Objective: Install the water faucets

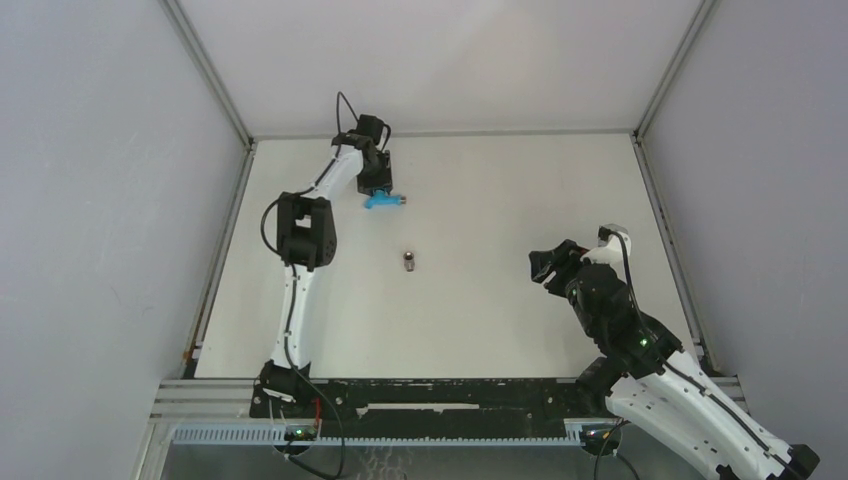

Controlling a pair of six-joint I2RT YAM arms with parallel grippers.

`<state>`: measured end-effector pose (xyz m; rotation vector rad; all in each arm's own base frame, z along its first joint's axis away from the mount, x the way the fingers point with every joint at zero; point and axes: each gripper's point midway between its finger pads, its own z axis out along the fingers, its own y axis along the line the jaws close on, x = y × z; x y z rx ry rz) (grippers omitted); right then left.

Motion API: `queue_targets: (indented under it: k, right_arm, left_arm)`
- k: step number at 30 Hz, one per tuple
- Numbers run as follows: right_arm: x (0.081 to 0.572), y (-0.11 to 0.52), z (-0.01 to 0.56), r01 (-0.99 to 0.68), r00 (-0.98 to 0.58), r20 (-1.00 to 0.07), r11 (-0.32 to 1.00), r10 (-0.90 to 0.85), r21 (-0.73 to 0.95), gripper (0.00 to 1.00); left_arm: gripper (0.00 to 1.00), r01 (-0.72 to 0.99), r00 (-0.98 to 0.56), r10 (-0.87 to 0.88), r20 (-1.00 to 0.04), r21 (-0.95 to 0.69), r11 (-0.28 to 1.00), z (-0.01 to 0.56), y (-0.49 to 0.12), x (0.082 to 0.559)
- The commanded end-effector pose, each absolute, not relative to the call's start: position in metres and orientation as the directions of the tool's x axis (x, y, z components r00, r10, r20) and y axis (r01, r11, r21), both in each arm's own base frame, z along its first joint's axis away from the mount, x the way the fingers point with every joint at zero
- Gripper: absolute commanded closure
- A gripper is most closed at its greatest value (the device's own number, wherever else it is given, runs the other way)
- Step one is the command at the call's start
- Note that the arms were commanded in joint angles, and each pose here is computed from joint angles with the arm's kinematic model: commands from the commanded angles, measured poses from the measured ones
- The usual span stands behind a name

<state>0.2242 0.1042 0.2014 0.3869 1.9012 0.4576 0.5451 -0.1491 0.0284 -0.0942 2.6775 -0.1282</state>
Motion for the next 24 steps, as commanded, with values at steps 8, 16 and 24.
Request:
queue_targets:
  k: [8, 16, 24]
  right_arm:
    - [0.223, 0.113, 0.211, 0.018, -0.369, -0.785, 0.848, 0.498, 0.53, 0.37]
    - [0.224, 0.131, 0.218, -0.052, -0.398, -0.768, 0.824, 0.502, 0.565, 0.39]
    - [0.23, 0.164, 0.242, -0.184, -0.403, -0.732, 0.734, 0.55, 0.653, 0.38]
  left_arm:
    - [0.84, -0.016, -0.922, -0.086, -0.377, -0.184, 0.983, 0.037, -0.167, 0.509]
    - [1.0, 0.051, -0.884, -0.134, -0.447, -0.378, 0.924, 0.123, -0.217, 0.47]
    - [1.0, 0.195, -0.877, -0.153, -0.455, -0.629, 0.753, 0.212, -0.288, 0.399]
